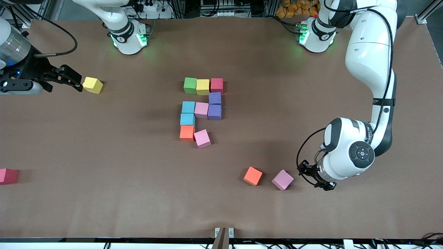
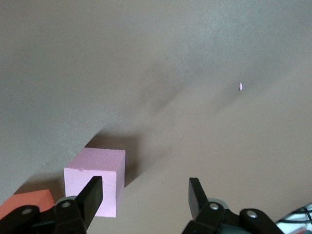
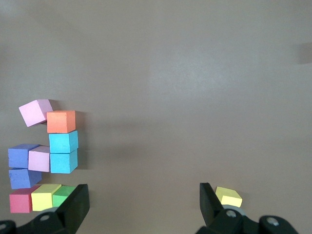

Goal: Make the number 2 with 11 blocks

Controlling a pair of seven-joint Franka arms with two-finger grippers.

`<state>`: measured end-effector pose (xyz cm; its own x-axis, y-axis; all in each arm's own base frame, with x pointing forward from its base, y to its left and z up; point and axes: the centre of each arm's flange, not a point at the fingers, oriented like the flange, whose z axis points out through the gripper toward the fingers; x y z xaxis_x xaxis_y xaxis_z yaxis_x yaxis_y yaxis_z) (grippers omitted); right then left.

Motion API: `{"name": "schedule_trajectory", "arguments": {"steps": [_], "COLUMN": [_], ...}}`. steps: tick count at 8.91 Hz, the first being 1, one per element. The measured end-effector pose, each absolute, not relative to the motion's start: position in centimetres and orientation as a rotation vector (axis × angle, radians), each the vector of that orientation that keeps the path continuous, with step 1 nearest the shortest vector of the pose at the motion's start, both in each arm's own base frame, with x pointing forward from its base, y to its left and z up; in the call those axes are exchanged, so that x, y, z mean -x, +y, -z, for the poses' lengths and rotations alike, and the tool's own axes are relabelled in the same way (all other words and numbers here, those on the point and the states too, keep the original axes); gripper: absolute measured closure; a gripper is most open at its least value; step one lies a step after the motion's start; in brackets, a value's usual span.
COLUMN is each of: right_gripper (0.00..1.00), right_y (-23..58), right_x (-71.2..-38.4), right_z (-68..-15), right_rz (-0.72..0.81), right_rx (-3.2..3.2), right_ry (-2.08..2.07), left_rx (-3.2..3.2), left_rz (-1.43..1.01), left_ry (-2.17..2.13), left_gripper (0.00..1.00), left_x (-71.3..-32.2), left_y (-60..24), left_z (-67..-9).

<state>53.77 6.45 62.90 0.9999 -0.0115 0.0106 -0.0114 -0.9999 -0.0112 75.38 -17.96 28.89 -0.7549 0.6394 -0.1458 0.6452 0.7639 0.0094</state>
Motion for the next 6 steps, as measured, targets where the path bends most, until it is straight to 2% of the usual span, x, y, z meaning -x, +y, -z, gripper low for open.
{"name": "schedule_trajectory", "arguments": {"steps": [6], "right_gripper": [0.00], "right_y": [6.6], "right_x": [-53.7], "right_z": [-62.9], "right_rz": [0.012], "right_rx": [3.131], "right_ry": [0.015], "left_rx": [-1.052], "left_rz": [0.054], "left_ry": [2.735], "left_gripper": [0.19], "left_x": [-75.4], "left_y": [-20.5], "left_z": [-29.6]}}
